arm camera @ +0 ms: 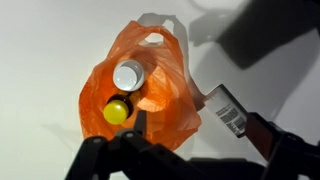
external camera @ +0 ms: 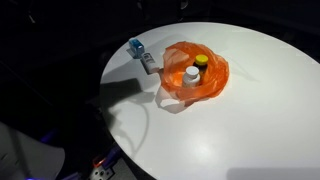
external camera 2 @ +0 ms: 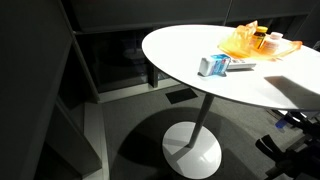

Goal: Put the white bottle in the plastic

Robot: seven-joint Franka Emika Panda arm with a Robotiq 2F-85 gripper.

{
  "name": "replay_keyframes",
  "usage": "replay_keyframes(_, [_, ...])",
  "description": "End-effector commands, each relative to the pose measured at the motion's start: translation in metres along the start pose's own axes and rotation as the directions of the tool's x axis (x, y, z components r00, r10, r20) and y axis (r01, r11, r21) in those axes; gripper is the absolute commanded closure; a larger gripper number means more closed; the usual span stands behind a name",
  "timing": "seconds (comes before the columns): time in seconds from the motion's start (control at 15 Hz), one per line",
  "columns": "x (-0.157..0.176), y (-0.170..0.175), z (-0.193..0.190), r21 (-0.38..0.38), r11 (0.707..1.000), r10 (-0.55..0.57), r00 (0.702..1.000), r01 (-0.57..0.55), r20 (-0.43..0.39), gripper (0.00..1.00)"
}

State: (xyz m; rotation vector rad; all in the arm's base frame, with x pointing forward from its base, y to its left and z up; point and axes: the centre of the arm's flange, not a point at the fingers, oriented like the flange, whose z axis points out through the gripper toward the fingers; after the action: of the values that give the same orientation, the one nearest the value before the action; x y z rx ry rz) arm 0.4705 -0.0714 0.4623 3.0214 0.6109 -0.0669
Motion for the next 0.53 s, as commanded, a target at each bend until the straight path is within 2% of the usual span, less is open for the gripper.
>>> replay_keyframes(0.0, [0.025, -0.014, 0.012, 0.016, 0.983, -0.186, 0.980, 0.185, 0.069, 0.00])
replay_keyframes(0.27, [0.035, -0.046, 0.034, 0.050, 0.924, -0.383, 0.916, 0.380, 0.119, 0.00])
replay_keyframes(0.47, [0.039, -0.059, 0.045, 0.072, 0.856, -0.517, 0.842, 0.512, 0.155, 0.00])
